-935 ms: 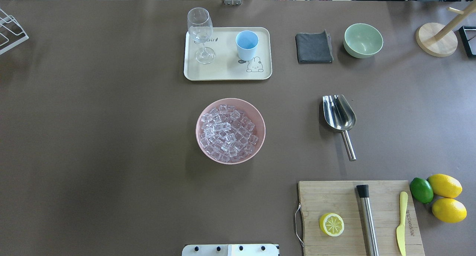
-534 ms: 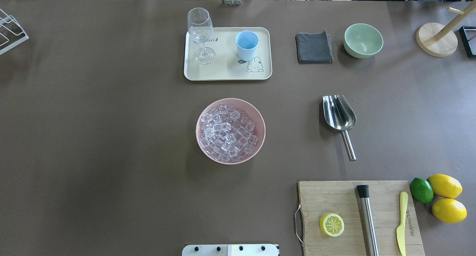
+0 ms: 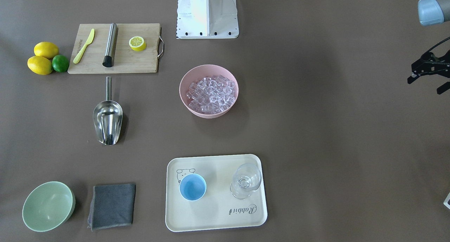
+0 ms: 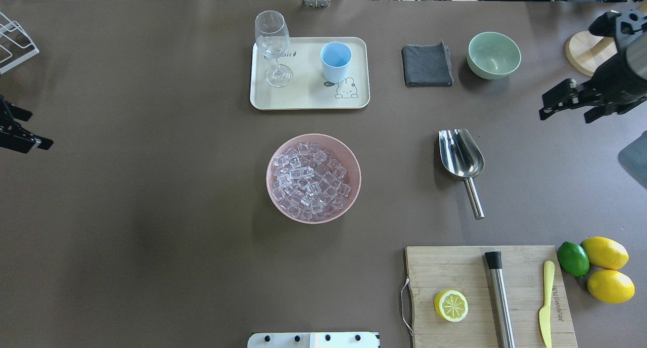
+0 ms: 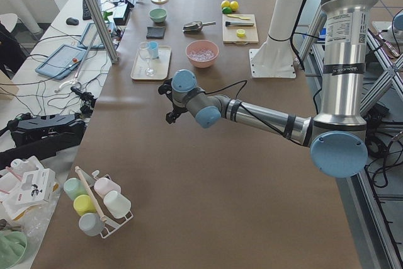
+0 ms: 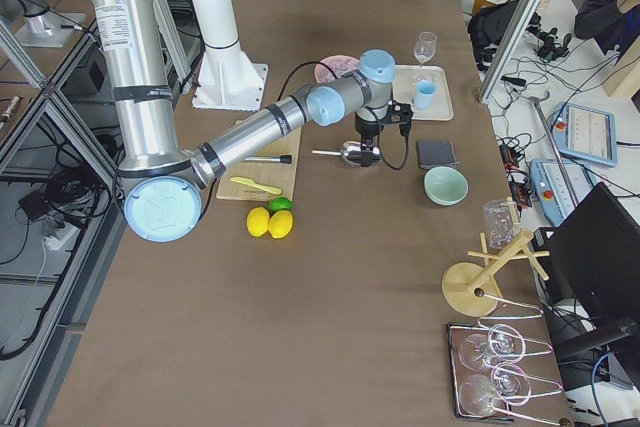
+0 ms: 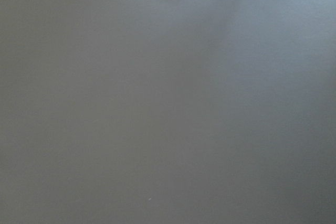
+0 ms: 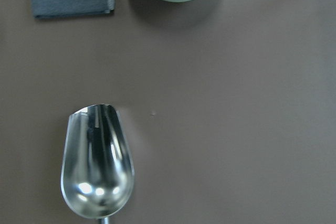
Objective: Put ice in cup with scoop
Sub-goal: 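Reach right gripper to the steel scoop while left gripper moves toward pink bowl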
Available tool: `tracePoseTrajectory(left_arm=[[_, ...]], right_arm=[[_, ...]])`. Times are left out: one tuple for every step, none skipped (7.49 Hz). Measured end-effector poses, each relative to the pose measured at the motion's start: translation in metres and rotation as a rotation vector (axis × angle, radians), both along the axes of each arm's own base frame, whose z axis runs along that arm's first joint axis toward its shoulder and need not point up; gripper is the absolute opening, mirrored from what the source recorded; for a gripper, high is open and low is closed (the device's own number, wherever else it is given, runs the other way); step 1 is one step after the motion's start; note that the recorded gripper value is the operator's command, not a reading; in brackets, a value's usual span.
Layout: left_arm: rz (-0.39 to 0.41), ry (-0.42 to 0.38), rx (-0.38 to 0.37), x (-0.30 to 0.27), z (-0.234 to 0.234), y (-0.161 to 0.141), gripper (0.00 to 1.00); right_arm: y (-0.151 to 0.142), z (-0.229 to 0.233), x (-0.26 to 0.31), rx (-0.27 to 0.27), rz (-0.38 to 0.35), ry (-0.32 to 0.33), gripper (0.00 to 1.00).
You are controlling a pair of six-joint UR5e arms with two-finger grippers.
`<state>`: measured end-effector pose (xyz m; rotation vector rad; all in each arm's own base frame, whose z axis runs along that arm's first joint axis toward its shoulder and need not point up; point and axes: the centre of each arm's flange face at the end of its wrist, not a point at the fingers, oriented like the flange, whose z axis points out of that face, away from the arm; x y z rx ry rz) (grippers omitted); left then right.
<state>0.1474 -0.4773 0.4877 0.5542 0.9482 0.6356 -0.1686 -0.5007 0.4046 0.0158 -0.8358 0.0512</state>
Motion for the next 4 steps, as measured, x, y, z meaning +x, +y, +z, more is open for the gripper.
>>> tracePoseTrajectory(left_arm=[[0.075, 0.046, 0.096, 0.035, -0.011, 0.014, 0.98], [0.131, 0.092, 0.178, 0.062, -0.024, 0.025, 0.98], [0.170, 0.132, 0.244, 0.086, -0.037, 0.024, 0.98], [0.206, 0.173, 0.306, 0.112, -0.050, 0.020, 0.98]], right_arm=[[0.010, -0.024, -0.042, 0.005, -0.035, -0.016, 0.99], [0.022, -0.035, -0.075, 0.020, -0.072, -0.008, 0.99], [0.033, -0.037, -0.101, 0.031, -0.096, 0.014, 0.98], [0.046, -0.035, -0.124, 0.029, -0.109, 0.038, 0.97]])
